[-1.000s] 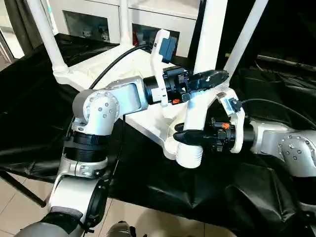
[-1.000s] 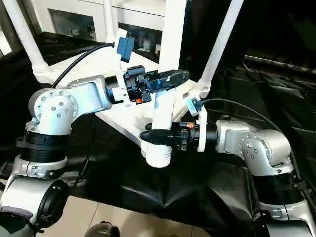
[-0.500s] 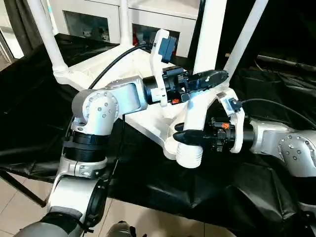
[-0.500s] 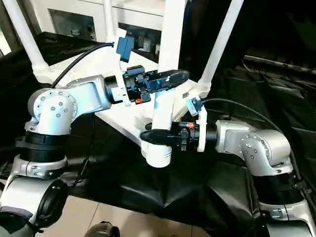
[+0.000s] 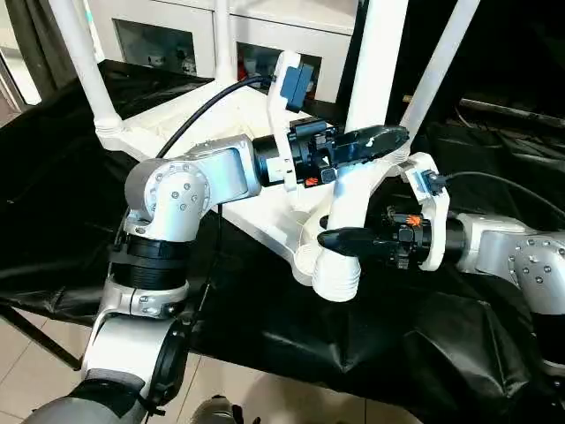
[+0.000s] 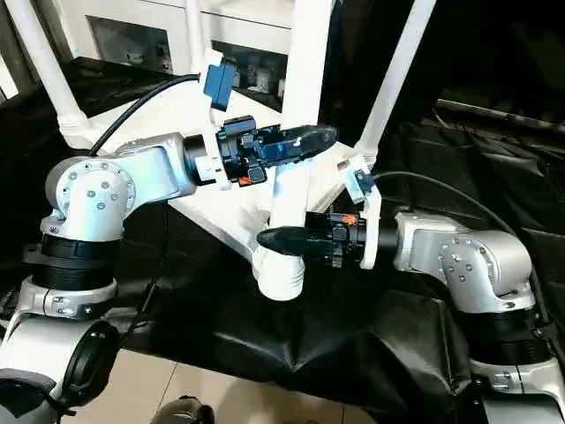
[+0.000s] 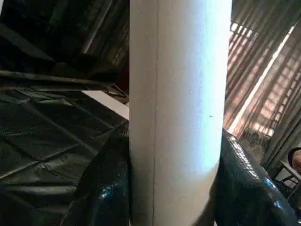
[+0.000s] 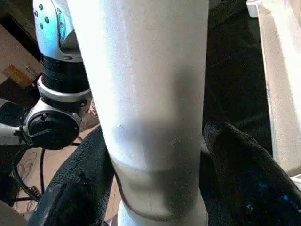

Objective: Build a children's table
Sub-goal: Pick table leg

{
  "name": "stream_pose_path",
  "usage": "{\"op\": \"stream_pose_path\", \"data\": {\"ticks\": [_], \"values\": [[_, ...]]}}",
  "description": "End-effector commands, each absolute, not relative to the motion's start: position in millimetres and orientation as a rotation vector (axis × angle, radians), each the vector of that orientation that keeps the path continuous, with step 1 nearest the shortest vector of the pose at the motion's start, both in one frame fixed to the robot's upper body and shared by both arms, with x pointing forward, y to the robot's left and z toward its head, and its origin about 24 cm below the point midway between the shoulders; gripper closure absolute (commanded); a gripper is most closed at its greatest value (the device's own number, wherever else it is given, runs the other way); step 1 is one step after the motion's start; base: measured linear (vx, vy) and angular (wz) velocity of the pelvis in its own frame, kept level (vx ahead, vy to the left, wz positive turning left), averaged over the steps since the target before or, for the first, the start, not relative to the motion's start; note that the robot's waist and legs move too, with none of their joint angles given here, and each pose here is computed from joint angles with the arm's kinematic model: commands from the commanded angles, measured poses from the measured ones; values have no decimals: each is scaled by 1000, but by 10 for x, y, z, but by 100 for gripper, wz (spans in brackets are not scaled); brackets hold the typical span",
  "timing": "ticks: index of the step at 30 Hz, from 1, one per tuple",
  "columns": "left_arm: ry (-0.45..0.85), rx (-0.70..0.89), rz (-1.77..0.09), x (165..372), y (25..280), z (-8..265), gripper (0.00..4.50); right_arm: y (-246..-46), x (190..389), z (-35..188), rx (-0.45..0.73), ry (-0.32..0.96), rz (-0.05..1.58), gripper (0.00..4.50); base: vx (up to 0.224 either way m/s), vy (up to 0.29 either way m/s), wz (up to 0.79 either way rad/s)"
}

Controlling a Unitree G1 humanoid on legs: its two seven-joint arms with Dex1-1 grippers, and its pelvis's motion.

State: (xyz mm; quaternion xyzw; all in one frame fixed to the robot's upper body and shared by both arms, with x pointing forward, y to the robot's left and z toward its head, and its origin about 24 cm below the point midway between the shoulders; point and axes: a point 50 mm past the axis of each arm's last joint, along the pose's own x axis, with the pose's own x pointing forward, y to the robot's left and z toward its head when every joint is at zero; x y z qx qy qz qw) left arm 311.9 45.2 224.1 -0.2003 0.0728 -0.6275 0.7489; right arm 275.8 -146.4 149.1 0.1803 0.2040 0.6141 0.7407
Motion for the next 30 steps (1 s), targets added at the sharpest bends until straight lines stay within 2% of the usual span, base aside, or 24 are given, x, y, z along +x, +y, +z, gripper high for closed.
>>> {"op": "stream_pose_path", "data": {"ticks": [1, 30], "values": [[142, -422, -1406, 3089, 409, 2306, 267, -1513, 2752, 1514, 385, 451, 1340, 142, 0, 0, 0], [133, -436, -1412, 3092, 393, 2322, 267, -1435, 2725, 1462, 406, 469, 1367, 142, 0, 0, 0]]}}
